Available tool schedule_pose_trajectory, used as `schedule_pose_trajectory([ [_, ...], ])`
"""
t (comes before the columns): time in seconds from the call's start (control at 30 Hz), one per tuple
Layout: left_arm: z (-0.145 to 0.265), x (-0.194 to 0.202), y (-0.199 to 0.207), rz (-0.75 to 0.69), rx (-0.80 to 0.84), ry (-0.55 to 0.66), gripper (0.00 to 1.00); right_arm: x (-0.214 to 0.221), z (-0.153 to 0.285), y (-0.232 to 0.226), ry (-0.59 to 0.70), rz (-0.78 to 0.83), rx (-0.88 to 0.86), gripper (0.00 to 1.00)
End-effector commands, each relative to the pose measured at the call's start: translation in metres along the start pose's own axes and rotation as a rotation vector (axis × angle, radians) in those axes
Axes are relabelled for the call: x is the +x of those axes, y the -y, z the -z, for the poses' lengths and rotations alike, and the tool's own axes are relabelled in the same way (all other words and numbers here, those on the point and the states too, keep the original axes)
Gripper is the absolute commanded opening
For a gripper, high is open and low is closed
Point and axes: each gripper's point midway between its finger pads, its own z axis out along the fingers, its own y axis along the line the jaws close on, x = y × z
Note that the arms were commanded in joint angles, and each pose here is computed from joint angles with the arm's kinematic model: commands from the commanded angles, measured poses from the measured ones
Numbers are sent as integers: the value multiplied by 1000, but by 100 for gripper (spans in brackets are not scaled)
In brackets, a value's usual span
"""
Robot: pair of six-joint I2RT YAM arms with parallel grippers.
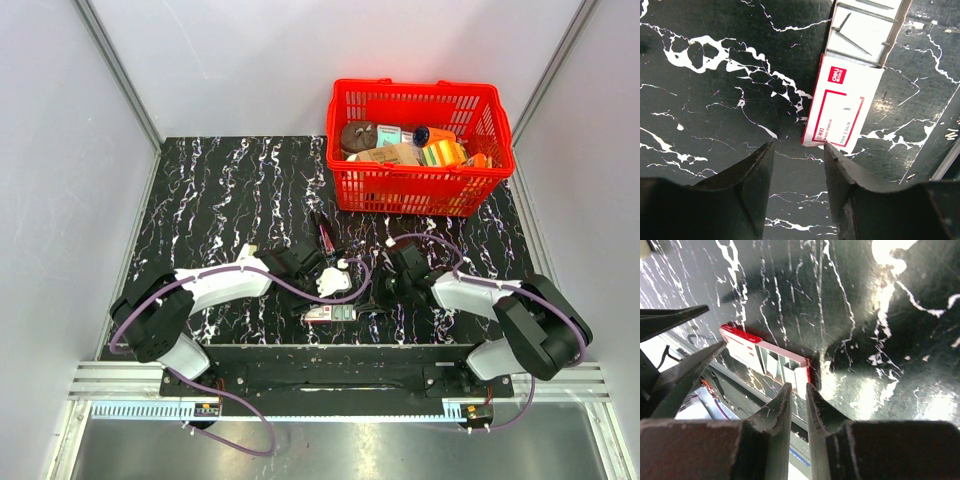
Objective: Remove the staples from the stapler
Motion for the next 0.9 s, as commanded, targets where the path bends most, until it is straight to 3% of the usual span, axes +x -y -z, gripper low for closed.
schedule_pose_trajectory([
  [0.0,-2,-1,-5,-3,-32,6,48,4,6,11,9,11,20,23],
  [0.43,1,-6,-8,-3,-44,14,48,1,-5,0,2,-20,-61,22],
  [0.87,1,-8,-9,-4,-48,13,48,5,-9,2,-9,-38,-81,15],
])
